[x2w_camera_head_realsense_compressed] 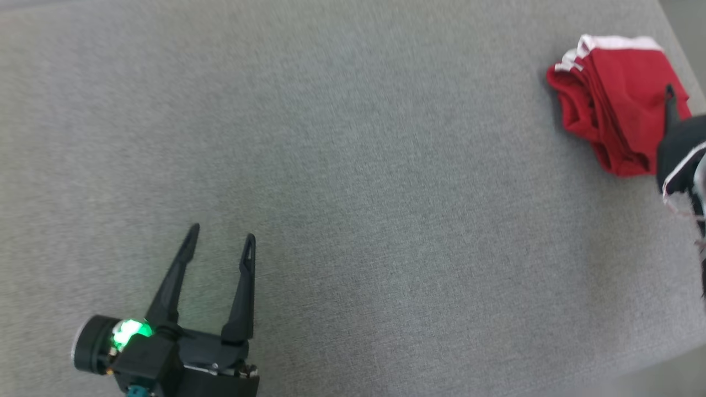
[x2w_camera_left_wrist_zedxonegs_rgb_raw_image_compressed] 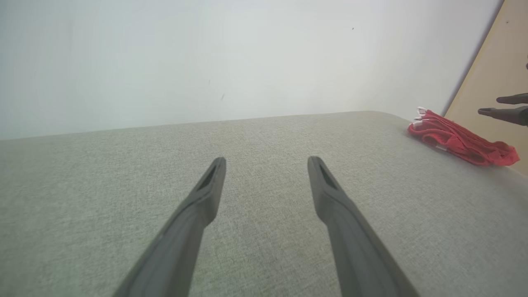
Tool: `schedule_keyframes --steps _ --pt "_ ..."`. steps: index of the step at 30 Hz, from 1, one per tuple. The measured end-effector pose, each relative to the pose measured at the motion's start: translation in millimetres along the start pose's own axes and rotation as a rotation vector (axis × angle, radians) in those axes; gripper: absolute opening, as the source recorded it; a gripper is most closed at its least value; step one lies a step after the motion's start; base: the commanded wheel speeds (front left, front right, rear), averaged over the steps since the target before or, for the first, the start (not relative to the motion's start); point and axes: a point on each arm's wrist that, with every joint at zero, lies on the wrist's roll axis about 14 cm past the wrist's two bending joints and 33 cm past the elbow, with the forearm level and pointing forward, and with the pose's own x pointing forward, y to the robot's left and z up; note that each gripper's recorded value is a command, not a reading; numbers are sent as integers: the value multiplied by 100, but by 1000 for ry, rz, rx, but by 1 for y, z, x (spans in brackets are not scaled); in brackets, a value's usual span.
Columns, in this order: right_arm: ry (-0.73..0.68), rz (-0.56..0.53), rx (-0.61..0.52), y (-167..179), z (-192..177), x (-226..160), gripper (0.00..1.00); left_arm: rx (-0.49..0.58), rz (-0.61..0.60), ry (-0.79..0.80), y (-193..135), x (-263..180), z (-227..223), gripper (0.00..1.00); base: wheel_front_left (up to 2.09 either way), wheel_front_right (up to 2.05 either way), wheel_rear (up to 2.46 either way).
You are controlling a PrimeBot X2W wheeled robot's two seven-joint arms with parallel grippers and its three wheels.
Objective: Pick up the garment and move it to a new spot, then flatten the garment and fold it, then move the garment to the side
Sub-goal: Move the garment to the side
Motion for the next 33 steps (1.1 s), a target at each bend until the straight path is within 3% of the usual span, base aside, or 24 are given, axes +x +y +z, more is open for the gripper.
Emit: schedule_keyframes --steps 7,16,24,33 --pt "-182 61 311 31 7 -34 100 8 91 31 5 -31 7 100 0 0 0" --pt "-442 143 577 69 32 -111 100 45 270 23 34 -85 29 100 0 0 0" --pt "-559 261 683 110 50 -181 100 59 392 -39 53 -124 56 100 0 0 0" --pt "-535 348 712 145 41 -212 100 60 463 -53 66 -156 62 100 0 0 0"
